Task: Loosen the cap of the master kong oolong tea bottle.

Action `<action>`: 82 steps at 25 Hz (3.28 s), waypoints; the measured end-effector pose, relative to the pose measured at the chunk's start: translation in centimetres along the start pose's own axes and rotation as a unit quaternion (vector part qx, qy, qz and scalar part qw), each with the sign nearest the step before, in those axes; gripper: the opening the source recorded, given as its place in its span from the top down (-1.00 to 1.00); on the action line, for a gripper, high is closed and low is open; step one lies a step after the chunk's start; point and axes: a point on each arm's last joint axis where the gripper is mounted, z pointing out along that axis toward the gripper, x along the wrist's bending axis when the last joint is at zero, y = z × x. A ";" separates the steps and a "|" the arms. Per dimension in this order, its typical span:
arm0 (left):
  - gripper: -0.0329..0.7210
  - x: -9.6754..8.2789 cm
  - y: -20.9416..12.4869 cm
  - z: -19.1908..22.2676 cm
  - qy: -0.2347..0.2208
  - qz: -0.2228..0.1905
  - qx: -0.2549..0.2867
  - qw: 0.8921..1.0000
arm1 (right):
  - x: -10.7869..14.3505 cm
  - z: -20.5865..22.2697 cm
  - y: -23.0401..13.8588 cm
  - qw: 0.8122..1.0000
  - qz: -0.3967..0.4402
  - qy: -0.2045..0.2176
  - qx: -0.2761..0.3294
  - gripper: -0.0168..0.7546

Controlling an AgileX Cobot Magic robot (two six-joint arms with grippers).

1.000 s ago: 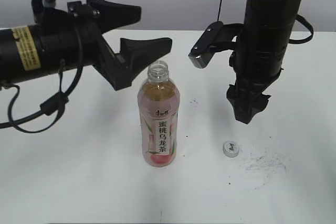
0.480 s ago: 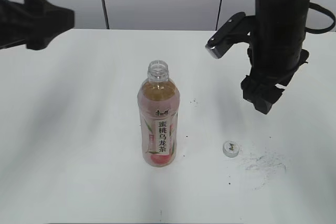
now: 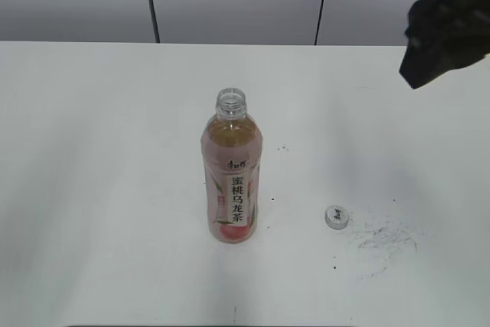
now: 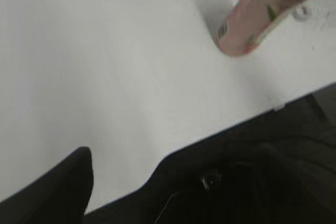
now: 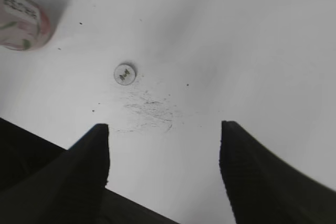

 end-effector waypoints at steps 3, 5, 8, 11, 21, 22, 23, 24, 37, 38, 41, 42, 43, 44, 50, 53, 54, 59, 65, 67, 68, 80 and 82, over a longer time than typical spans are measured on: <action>-0.56 0.2 -2.2 -2.3 -0.007 0.041 0.027 0.999 | 0.3 -3.5 -2.3 0.999 0.013 0.011 -0.049 -0.31; -0.56 0.4 -3.7 -3.9 -0.010 0.058 0.022 0.998 | 0.5 -5.1 -4.3 0.997 0.017 0.011 -0.072 -0.30; -0.55 0.7 -5.5 -6.1 -0.017 0.065 -0.015 0.998 | 1.0 -6.9 -7.7 0.994 0.022 0.018 -0.101 -0.30; -0.55 0.9 -7.1 -7.8 -0.027 0.067 -0.065 0.995 | 1.7 -7.6 -11.6 0.992 0.028 0.031 -0.122 -0.30; -0.53 2.0 -11.2 -9.1 -0.016 0.073 -0.163 0.984 | 3.5 -5.0 -23.1 0.981 0.031 0.027 -0.189 -0.30; -0.52 2.0 -11.2 -8.9 -0.016 0.073 -0.164 0.984 | 3.7 -4.4 -23.7 0.980 0.031 0.025 -0.196 -0.30; -0.51 1.9 -11.0 -8.8 -0.020 0.073 -0.173 0.982 | 3.8 -3.9 -24.4 0.978 0.031 0.021 -0.203 -0.30; -0.50 1.8 -10.8 -8.7 -0.022 0.073 -0.184 0.980 | 3.9 -3.5 -25.0 0.976 0.031 0.020 -0.214 -0.30; -0.41 1.7 -10.2 -8.1 -0.024 0.079 -0.220 0.972 | 4.1 -2.5 -26.5 0.967 0.033 0.015 -0.253 -0.30; -0.40 1.7 -10.2 -8.1 -0.024 0.080 -0.220 0.972 | 4.1 -2.5 -26.5 0.967 0.033 0.015 -0.253 -0.30; -0.39 1.7 -10.2 -8.1 -0.025 0.079 -0.221 0.972 | 4.1 -2.5 -26.5 0.967 0.033 0.015 -0.253 -0.30; -0.39 1.7 -10.2 -8.1 -0.024 0.080 -0.221 0.972 | 4.1 -2.5 -26.5 0.967 0.033 0.015 -0.253 -0.30; -0.38 1.7 -10.2 -8.1 -0.024 0.080 -0.221 0.972 | 4.1 -2.5 -26.5 0.967 0.033 0.015 -0.253 -0.30; -0.38 1.7 -10.2 -8.1 -0.024 0.080 -0.221 0.972 | 4.1 -2.5 -26.5 0.967 0.033 0.015 -0.253 -0.30; -0.36 1.6 -10.2 -8.1 -0.005 0.066 -0.223 0.973 | 3.9 -2.5 -26.5 0.966 0.072 -0.011 -0.248 -0.30; -0.36 1.5 -10.2 -8.1 0.047 0.029 -0.228 0.972 | 3.6 -2.7 -26.9 0.955 0.141 -0.061 -0.252 -0.30; -0.36 1.4 -10.2 -8.1 0.068 0.015 -0.229 0.971 | 3.7 -2.8 -27.3 0.948 0.163 -0.081 -0.260 -0.30; -0.36 1.2 -10.2 -8.0 0.127 -0.025 -0.233 0.964 | 4.7 -3.8 -29.3 0.911 0.211 -0.145 -0.322 -0.30; -0.36 1.2 -10.2 -8.0 0.122 -0.023 -0.233 0.964 | 4.8 -3.8 -29.4 0.909 0.213 -0.149 -0.326 -0.30; -0.36 1.2 -10.2 -8.0 0.121 -0.023 -0.233 0.965 | 4.8 -3.8 -29.4 0.909 0.213 -0.150 -0.326 -0.30; -0.36 1.2 -10.2 -8.0 0.121 -0.023 -0.233 0.965 | 4.8 -3.8 -29.4 0.909 0.213 -0.150 -0.326 -0.30; -0.36 1.2 -10.2 -8.0 0.121 -0.022 -0.233 0.965 | 4.8 -3.8 -29.4 0.909 0.213 -0.150 -0.327 -0.30; -0.36 1.2 -10.2 -8.0 0.121 -0.022 -0.233 0.965 | 4.8 -3.8 -29.4 0.909 0.213 -0.150 -0.327 -0.30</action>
